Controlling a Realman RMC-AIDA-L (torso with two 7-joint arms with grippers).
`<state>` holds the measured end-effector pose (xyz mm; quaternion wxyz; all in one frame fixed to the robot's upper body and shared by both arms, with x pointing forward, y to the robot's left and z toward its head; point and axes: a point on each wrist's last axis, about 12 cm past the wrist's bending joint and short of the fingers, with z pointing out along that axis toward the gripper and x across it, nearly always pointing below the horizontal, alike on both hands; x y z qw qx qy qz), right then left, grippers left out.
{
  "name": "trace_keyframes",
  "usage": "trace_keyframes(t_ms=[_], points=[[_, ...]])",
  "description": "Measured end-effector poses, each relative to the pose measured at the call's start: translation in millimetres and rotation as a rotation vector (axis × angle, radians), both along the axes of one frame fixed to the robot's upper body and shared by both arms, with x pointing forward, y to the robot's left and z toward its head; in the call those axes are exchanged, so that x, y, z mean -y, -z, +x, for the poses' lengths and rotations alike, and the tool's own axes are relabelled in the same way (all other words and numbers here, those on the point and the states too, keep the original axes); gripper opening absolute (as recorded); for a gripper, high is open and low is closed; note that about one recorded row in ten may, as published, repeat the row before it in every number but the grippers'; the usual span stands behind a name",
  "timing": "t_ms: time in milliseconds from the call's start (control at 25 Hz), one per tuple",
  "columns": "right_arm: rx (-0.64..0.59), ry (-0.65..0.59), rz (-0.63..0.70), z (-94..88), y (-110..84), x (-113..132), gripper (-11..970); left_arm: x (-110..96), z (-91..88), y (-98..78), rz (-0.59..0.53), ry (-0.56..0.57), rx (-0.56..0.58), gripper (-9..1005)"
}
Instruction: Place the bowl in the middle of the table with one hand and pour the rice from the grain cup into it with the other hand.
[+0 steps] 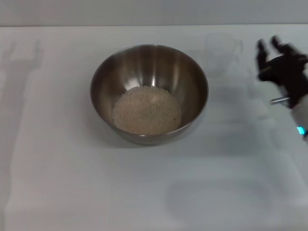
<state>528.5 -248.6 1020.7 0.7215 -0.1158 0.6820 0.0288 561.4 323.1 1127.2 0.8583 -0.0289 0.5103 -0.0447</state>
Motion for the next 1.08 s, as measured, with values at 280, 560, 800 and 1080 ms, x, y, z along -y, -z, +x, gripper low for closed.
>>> trace_keyframes(t_ms=[280,560,800,1080], points=[[0.261,0.039,0.119,7.9,-36.8,14.9,293,0.5,-4.8,10.2,0.006,0.005,-0.038,638],[0.402,0.067,0.145,25.8,-63.2,20.9,399,-3.1,-15.7,23.8,0.011,-0.003,-0.083,638],[0.437,0.084,0.144,34.9,-72.2,20.4,580,-5.8,-19.8,29.5,-0.001,-0.006,-0.099,638],[0.442,0.117,0.137,41.1,-75.6,23.0,659,-4.0,-17.5,29.6,0.005,-0.003,-0.099,638]])
